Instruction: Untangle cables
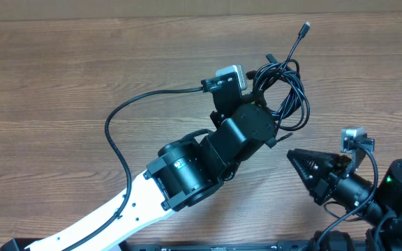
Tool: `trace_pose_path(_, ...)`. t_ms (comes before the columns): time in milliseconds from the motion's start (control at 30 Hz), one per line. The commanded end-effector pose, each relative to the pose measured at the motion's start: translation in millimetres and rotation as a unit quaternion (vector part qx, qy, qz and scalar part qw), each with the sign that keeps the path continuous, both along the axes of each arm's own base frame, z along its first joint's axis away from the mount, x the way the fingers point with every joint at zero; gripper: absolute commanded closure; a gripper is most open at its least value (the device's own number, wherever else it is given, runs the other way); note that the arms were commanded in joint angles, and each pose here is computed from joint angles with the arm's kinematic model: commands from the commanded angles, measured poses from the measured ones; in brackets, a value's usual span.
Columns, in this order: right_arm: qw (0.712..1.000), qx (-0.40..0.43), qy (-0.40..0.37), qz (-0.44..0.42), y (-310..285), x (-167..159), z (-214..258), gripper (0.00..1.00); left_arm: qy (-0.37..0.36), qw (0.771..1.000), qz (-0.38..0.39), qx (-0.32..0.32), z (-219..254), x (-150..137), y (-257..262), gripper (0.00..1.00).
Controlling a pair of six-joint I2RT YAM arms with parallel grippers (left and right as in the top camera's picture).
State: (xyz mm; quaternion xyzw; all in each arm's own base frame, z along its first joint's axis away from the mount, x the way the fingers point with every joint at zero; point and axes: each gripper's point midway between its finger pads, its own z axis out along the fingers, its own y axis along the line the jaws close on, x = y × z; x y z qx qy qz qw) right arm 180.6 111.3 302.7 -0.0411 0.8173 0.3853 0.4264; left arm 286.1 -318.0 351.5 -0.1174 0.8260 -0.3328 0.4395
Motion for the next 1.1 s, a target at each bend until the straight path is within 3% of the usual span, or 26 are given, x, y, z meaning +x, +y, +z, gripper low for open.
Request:
trace_pose_path(0, 1.000, -0.006, -0.013, -0.004, -1.2, 0.7, 5.1, 0.24, -0.044, 0.998, -0.009, 0.033, 19.8, 2.0, 6.2, 0.96)
trace_pose_path(33, 1.000, -0.006, -0.016, -0.004, -1.3, 1.2, 6.1, 0.07, -0.054, 0.997, -0.018, 0.054, 19.0, 1.8, 6.6, 0.96)
trace_pose_path(67, 1.000, -0.006, -0.020, -0.004, -1.2, 2.0, 7.8, 0.02, -0.061, 0.995, -0.025, 0.070, 18.4, 1.7, 6.7, 0.96)
trace_pose_path(233, 0.999, -0.006, -0.050, -0.005, -1.4, 7.1, 19.1, 0.00, -0.077, 0.984, -0.070, 0.145, 7.6, -4.0, 6.1, 0.96)
trace_pose_path(300, 0.998, -0.006, -0.061, -0.005, -1.5, 8.8, 23.3, 0.05, -0.085, 0.978, -0.103, 0.161, 6.1, -8.5, -0.4, 0.96)
trace_pose_path(367, 0.997, -0.007, -0.072, -0.005, -1.6, 10.3, 27.5, 0.11, -0.085, 0.976, -0.130, 0.155, 5.6, -13.8, -8.0, 0.96)
trace_pose_path(533, 0.997, -0.007, -0.080, -0.005, -1.7, 11.4, 30.3, 0.47, -0.080, 0.974, -0.155, 0.143, 5.0, -19.9, -15.6, 0.96)
trace_pose_path(633, 0.997, -0.012, -0.078, -0.015, -4.5, 13.4, 28.7, 0.52, -0.078, 0.973, -0.169, 0.136, 5.0, -23.3, -19.7, 0.96)
trace_pose_path(700, 0.997, -0.017, -0.072, -0.027, -8.1, 15.4, 25.5, 0.61, -0.075, 0.971, -0.189, 0.126, 5.5, -28.4, -25.7, 0.96)
trace_pose_path(767, 0.997, -0.018, -0.068, -0.030, -9.1, 15.5, 23.8, 0.77, -0.076, 0.970, -0.196, 0.121, 6.6, -30.0, -28.0, 0.96)
trace_pose_path(800, 0.997, -0.018, -0.068, -0.030, -9.0, 15.5, 23.9, 0.96, -0.077, 0.970, -0.196, 0.120, 7.1, -30.0, -28.4, 0.96)
trace_pose_path(900, 0.997, -0.018, -0.063, -0.030, -8.9, 14.7, 21.9, 0.96, -0.077, 0.972, -0.185, 0.121, 7.6, -27.1, -25.8, 0.96)
trace_pose_path(1067, 0.999, -0.018, -0.039, -0.029, -8.7, 10.9, 12.7, 0.96, -0.057, 0.988, -0.102, 0.099, 8.4, -12.6, -8.6, 0.96)
